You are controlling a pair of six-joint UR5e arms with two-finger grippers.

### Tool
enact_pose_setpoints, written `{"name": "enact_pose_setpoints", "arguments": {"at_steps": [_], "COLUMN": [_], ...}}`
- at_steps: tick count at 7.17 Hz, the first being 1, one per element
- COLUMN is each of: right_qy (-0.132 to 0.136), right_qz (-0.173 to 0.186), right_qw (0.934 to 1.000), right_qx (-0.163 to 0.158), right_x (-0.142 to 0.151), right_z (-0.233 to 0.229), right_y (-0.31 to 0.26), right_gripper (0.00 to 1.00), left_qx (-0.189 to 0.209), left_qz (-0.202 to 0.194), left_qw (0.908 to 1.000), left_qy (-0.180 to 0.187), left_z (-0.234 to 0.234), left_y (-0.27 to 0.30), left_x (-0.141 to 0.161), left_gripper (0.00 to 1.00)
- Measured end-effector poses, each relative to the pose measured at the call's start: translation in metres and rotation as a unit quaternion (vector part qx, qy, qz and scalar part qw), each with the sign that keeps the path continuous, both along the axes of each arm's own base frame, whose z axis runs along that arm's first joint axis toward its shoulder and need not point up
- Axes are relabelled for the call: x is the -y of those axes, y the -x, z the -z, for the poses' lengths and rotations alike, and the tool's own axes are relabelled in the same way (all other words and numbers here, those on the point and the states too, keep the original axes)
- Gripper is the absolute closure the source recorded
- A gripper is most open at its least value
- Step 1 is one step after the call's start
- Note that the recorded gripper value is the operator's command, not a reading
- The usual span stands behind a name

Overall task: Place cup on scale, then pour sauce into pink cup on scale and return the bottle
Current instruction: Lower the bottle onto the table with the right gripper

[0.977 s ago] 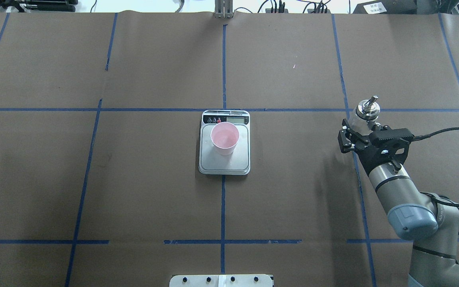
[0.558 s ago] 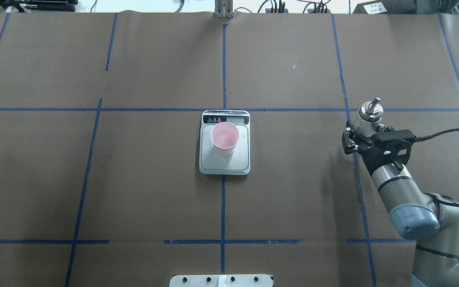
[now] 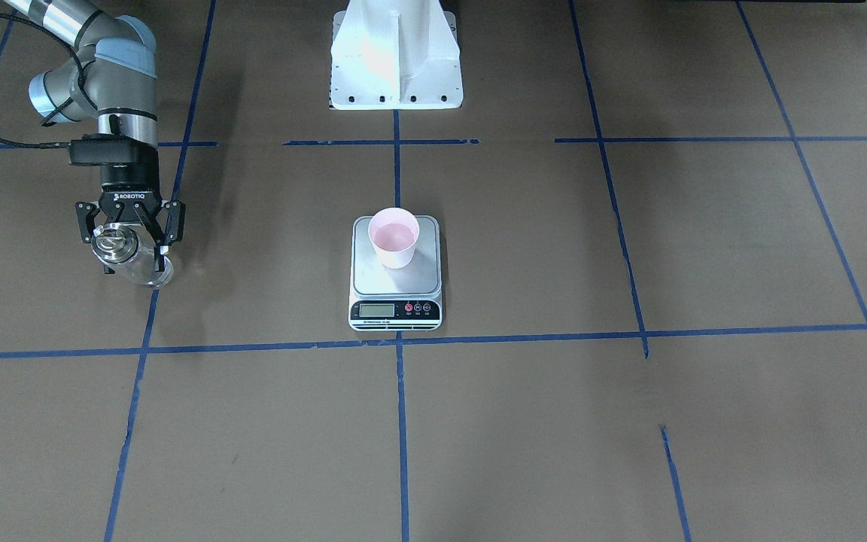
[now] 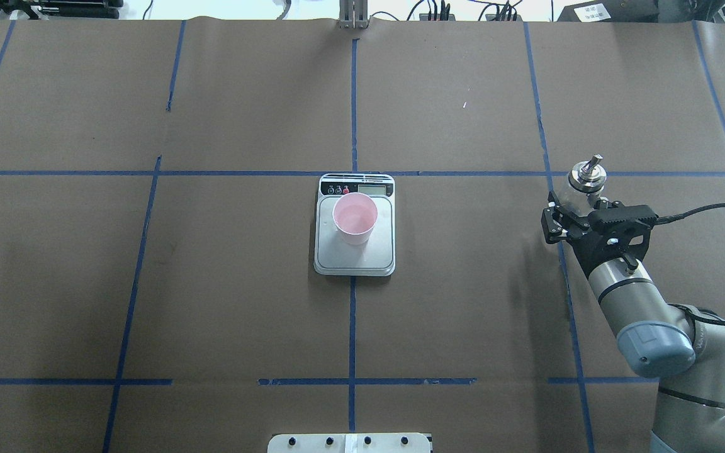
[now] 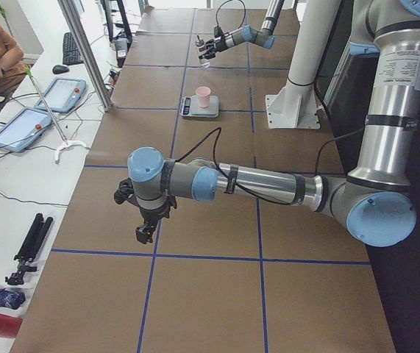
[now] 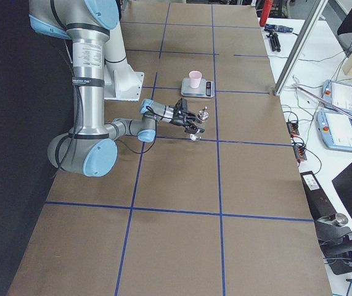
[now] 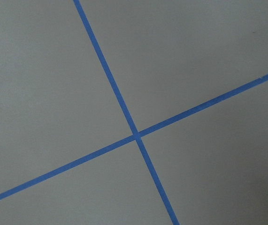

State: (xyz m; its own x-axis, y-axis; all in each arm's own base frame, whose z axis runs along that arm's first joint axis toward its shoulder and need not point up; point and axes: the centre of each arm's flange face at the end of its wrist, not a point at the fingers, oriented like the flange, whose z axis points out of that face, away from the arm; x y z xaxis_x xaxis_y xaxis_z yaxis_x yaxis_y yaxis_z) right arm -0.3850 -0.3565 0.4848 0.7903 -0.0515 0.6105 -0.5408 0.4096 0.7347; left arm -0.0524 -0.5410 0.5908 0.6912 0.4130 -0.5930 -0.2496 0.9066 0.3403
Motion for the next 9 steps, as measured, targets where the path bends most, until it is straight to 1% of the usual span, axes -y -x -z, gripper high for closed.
{"name": "enact_pose_setpoints", "arguments": {"at_steps": [3, 6, 7, 8, 9], "right_qy": [0.006, 0.010, 0.011, 0.011, 0.011], "right_qz": [0.003, 0.008, 0.009, 0.009, 0.009], "right_qw": [1.0000, 0.9999, 0.9999, 0.9999, 0.9999], "right_qx": [0.007, 0.006, 0.006, 0.006, 0.006], "right_x": [-0.0005, -0.0008, -0.0008, -0.0008, -0.0008], "right_z": [-0.0025, -0.0060, -0.0067, -0.0069, -0.0070], "right_y": [0.0010, 0.0027, 0.0028, 0.0029, 0.0030], "right_gripper": [1.00, 1.00, 0.95, 0.53, 0.01], "left_qx": [0.000, 0.001, 0.001, 0.001, 0.001], "left_qz": [0.000, 0.001, 0.001, 0.001, 0.002], "left_qw": [1.0000, 1.0000, 1.0000, 1.0000, 1.0000], "left_qy": [0.000, -0.001, -0.001, -0.001, 0.000], "left_z": [-0.0006, 0.0005, 0.0006, 0.0005, 0.0002], "left_y": [0.0003, 0.0009, 0.0013, 0.0015, 0.0016], "left_x": [-0.0005, -0.0001, -0.0001, -0.0001, -0.0002], "left_gripper": [0.00, 0.00, 0.00, 0.00, 0.00]}}
